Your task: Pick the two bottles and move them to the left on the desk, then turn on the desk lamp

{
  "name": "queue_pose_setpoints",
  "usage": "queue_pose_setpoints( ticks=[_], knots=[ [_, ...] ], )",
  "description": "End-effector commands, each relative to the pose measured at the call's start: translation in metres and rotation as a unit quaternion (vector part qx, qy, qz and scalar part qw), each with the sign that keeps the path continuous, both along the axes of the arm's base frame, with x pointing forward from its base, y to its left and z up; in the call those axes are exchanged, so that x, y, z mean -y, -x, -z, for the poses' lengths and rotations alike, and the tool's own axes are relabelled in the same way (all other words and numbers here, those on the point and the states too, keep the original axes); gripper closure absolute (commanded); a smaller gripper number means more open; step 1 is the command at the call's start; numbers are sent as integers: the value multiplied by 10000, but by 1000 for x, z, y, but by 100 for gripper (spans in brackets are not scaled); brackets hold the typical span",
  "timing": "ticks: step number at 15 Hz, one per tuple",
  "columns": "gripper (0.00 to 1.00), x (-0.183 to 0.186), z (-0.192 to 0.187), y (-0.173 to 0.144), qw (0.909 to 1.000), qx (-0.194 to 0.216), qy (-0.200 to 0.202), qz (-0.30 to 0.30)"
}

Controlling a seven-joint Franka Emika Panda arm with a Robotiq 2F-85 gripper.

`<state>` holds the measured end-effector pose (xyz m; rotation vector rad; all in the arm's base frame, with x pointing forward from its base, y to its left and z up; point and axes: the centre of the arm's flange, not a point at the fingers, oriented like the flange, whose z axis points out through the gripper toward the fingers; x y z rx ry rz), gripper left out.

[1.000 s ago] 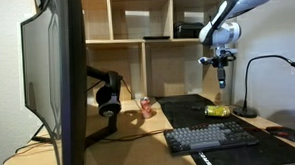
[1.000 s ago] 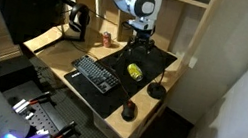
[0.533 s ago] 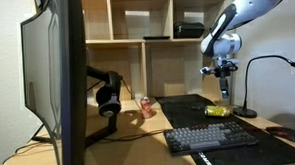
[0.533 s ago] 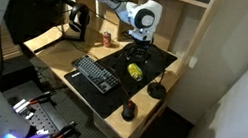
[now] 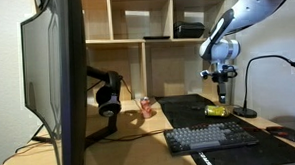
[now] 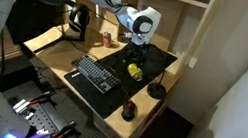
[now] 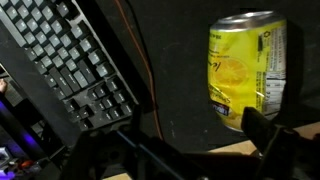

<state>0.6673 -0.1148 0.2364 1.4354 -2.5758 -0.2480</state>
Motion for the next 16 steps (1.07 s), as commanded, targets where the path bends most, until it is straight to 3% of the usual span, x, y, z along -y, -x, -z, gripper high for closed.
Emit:
queue_pose_setpoints(
  ticks=[1, 5, 6, 16],
  knots=[
    [0, 2, 14, 1, 9999, 87, 104, -103],
    [0, 8, 19, 9, 9991, 221, 353, 32],
    [0, 6, 16, -2, 9998, 103, 182, 5],
    [0, 11, 19, -1, 9994, 141, 310, 61]
  ],
)
